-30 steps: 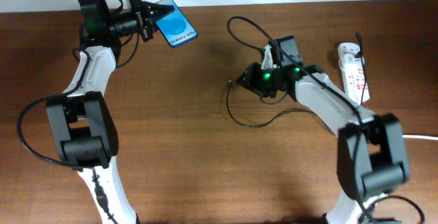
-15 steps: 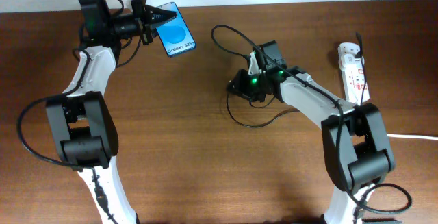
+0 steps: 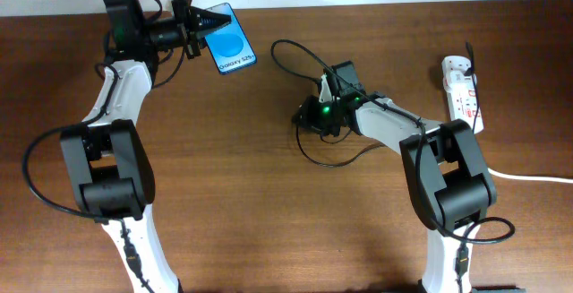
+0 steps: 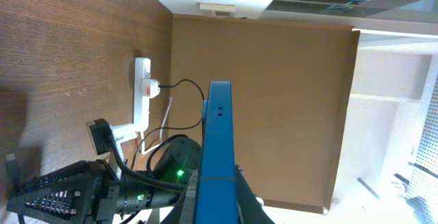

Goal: Plug charger to phone and switch on socket
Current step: 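Grasp the black USB-C cable plug with the right gripper, then push the cable plug up into the phone's bottom port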

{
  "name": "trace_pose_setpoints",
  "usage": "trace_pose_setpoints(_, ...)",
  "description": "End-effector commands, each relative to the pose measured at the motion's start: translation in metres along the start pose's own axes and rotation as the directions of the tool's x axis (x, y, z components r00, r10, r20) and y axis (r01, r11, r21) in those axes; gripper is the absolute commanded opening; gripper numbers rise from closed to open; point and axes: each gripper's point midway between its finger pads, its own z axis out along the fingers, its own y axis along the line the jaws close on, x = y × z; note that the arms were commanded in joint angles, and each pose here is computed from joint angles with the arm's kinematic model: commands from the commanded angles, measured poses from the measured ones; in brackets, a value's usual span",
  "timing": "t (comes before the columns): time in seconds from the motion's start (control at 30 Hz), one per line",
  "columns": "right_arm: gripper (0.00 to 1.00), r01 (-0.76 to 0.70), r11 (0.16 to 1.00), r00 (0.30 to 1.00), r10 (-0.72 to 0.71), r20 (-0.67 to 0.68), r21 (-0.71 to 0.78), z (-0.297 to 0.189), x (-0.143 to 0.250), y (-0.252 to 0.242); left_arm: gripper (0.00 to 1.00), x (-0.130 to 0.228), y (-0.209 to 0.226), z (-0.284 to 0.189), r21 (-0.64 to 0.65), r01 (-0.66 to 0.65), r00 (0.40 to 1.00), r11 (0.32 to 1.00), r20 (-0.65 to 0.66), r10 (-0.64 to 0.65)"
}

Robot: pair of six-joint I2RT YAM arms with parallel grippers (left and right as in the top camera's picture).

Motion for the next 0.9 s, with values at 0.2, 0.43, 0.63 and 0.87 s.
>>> trace_pose_setpoints(0.2,0.29,0.019,1.0,0.999,-0.02,0.05,0.012,0.007,-0.011,0.001,0.0,0.012,-0.015,0.01,0.012,-0.054,0.998,0.998,-0.041,0.055)
trace_pose_setpoints(0.43,0.25,0.032,0.999,0.997,-0.032,0.076,0.004,0.007,-0.017,0.004,0.0,0.01,-0.015,0.01,0.009,-0.054,0.998,0.998,-0.03,0.055)
trace_pose_setpoints(0.63,0.24,0.042,0.999,0.998,-0.043,0.046,0.011,0.02,-0.004,0.006,0.0,0.01,-0.015,0.01,0.009,-0.055,0.998,0.998,-0.03,0.055)
trace_pose_setpoints(0.87,0.04,0.041,0.999,0.999,-0.04,0.023,-0.027,0.014,-0.002,0.014,0.0,0.011,-0.015,0.01,0.01,-0.054,0.998,0.998,-0.036,0.055)
